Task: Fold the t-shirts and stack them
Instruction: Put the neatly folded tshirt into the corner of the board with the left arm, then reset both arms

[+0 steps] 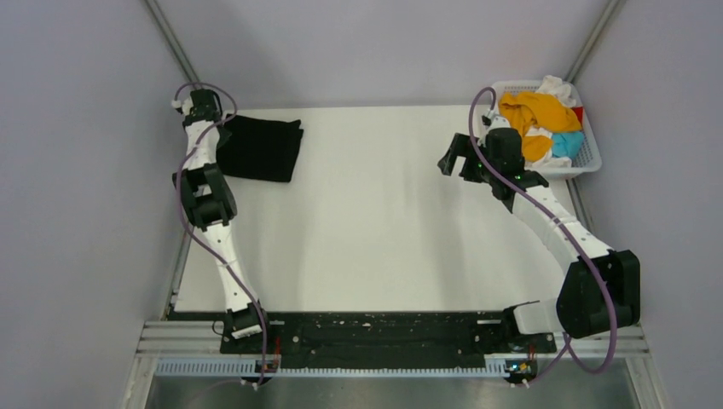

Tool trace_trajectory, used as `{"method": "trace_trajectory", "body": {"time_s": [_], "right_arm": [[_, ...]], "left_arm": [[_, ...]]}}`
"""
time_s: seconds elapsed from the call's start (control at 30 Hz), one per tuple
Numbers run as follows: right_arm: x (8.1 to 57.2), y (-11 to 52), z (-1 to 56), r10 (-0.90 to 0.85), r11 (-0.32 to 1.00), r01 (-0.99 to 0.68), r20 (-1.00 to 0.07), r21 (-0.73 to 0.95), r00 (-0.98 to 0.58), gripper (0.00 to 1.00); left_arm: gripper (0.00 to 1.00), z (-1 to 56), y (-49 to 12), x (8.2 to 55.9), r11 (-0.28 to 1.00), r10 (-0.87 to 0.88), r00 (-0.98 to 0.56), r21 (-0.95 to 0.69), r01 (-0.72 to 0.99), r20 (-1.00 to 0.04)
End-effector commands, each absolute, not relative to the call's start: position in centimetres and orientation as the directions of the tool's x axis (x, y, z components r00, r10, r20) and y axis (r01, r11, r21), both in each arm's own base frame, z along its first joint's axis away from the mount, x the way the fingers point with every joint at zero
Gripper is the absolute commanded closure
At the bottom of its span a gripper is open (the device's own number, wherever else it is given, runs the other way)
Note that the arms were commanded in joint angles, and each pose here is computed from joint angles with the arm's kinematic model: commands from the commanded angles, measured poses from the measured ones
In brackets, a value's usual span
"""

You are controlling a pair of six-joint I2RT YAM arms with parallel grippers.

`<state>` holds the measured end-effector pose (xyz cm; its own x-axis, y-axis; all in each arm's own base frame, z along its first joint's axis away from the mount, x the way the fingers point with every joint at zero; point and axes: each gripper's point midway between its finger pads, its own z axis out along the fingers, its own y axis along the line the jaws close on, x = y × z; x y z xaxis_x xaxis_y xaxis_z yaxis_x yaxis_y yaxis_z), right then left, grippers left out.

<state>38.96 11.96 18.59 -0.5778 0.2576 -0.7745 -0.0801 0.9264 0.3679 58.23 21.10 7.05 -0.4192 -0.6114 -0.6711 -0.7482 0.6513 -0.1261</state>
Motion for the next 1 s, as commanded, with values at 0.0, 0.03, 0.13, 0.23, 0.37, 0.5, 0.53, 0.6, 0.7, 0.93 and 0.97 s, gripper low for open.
{"method": "trace_trajectory", "body": {"time_s": [0.0, 0.03, 0.13, 0.23, 0.37, 0.5, 0.53, 0.6, 0.7, 0.93, 0.97], "right_arm": [[39.8, 11.5, 21.6, 0.288, 0.921, -0.087, -0.813, 0.38, -0.506, 0.01], [39.7, 11.5, 21.4, 0.287, 0.921, -0.088, -0.813, 0.38, -0.506, 0.01], [39.6, 11.6, 21.0, 0.284, 0.92, -0.09, -0.809, 0.381, -0.514, 0.01], [39.4, 12.2, 20.8, 0.265, 0.915, -0.126, -0.808, 0.383, -0.526, 0.01], [39.4, 12.6, 20.4, 0.257, 0.908, -0.148, -0.8, 0.392, -0.542, 0.01], [39.3, 12.3, 20.2, 0.252, 0.915, -0.139, -0.806, 0.378, -0.536, 0.01], [39.3, 12.0, 20.1, 0.25, 0.92, -0.13, -0.809, 0.37, -0.531, 0.01], [39.1, 11.4, 19.7, 0.244, 0.931, -0.11, -0.816, 0.349, -0.524, 0.01], [38.6, 10.6, 18.8, 0.221, 0.944, -0.097, -0.821, 0.316, -0.527, 0.01], [37.5, 9.4, 15.7, 0.205, 0.956, -0.059, -0.795, 0.289, -0.571, 0.01], [37.3, 9.2, 15.4, 0.209, 0.958, -0.044, -0.793, 0.284, -0.573, 0.01]], "left_arm": [[0.96, 10.9, 23.2, 59.4, 0.62, -0.585, -0.312, -0.165, -0.767, -0.749], [0.86, 11.5, 23.0, 59.6, 0.628, -0.582, -0.308, -0.175, -0.759, -0.752], [0.57, 13.8, 22.2, 60.1, 0.68, -0.556, -0.312, -0.205, -0.705, -0.77], [0.28, 16.1, 21.4, 60.2, 0.711, -0.515, -0.316, -0.191, -0.677, -0.796], [0.14, 18.6, 20.1, 59.7, 0.731, -0.459, -0.326, -0.142, -0.668, -0.827], [0.01, 21.7, 16.9, 59.0, 0.777, -0.407, -0.335, -0.129, -0.616, -0.85], [0.01, 22.3, 15.8, 58.8, 0.791, -0.401, -0.339, -0.135, -0.597, -0.851], [0.01, 23.8, 13.0, 57.9, 0.821, -0.395, -0.339, -0.163, -0.547, -0.854], [0.01, 23.9, 7.1, 55.8, 0.871, -0.411, -0.365, -0.242, -0.427, -0.836], [0.01, 21.8, -4.8, 46.9, 0.909, -0.416, -0.376, -0.378, -0.174, -0.828], [0.01, 21.2, -6.1, 45.4, 0.899, -0.436, -0.39, -0.417, -0.136, -0.811]]}}
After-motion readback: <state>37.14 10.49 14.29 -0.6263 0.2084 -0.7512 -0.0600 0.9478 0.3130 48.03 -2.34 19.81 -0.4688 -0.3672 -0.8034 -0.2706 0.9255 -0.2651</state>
